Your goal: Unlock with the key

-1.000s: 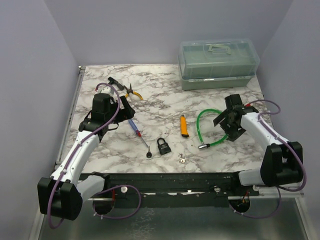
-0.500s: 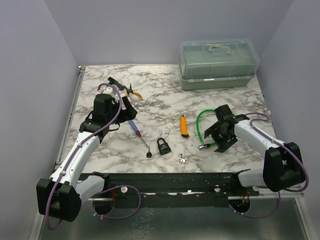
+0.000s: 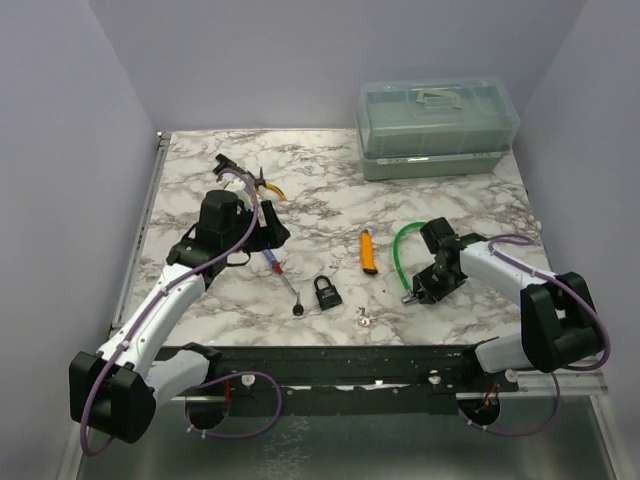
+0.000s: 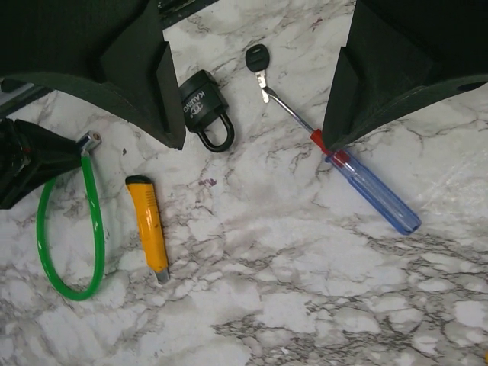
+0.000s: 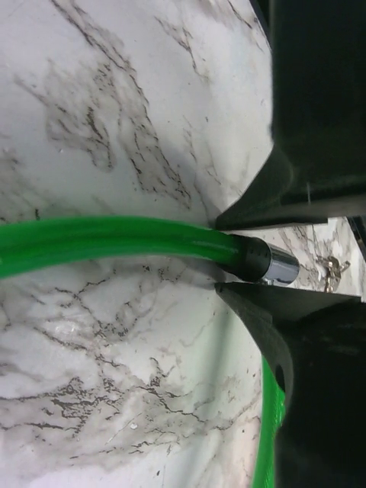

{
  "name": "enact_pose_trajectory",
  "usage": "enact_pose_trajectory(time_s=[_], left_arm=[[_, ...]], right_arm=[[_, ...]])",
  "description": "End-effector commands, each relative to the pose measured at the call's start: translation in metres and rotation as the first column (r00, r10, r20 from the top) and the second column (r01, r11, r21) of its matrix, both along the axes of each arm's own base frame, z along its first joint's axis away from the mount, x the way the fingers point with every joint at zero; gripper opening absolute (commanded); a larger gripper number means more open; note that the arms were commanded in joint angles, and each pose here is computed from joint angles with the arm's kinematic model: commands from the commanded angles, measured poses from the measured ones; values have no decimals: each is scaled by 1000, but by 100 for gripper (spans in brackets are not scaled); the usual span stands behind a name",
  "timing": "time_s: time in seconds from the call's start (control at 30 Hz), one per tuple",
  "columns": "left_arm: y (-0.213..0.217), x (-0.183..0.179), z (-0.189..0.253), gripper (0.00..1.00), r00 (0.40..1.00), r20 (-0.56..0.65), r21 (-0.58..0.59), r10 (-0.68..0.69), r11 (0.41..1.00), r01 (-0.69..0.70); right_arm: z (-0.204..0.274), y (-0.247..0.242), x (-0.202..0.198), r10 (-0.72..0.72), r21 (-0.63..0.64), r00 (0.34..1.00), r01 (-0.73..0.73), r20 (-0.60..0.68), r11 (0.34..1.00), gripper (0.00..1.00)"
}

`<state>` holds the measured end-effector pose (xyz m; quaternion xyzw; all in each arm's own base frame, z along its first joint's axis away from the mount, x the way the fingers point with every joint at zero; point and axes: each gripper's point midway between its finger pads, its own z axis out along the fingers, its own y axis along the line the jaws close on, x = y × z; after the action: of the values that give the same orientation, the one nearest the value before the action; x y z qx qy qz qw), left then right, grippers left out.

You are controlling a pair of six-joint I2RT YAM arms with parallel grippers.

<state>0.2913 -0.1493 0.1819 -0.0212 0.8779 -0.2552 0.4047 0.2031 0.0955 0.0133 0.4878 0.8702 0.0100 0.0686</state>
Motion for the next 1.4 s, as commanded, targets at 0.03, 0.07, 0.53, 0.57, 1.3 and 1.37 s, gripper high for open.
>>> enact_pose_trajectory(time_s=[0.03, 0.07, 0.53, 0.57, 1.3, 1.37], left_arm=[[-44, -21, 12, 79, 974, 29, -12, -223, 975, 224], [-50, -26, 10, 79, 968, 28, -6, -251, 968, 251], [-157, -107, -26, 68, 801, 26, 210, -598, 787, 580], [-164, -113, -30, 68, 775, 38, 235, -631, 760, 607], [-228, -165, -129, 60, 509, -295, 445, -809, 355, 822], [-226, -167, -137, 58, 507, -312, 453, -804, 343, 823]], right_arm=[[-5, -18, 10, -6, -105, 998, 12, 57, 994, 30], [-3, -20, 13, -1, -119, 997, 10, 73, 993, 28], [41, -47, 28, 58, -250, 973, 0, 225, 968, 0], [43, -49, 28, 63, -257, 970, -1, 233, 967, 0], [71, -78, 11, 70, -355, 952, 43, 299, 934, 0], [70, -78, 12, 74, -355, 952, 39, 297, 934, 0]])
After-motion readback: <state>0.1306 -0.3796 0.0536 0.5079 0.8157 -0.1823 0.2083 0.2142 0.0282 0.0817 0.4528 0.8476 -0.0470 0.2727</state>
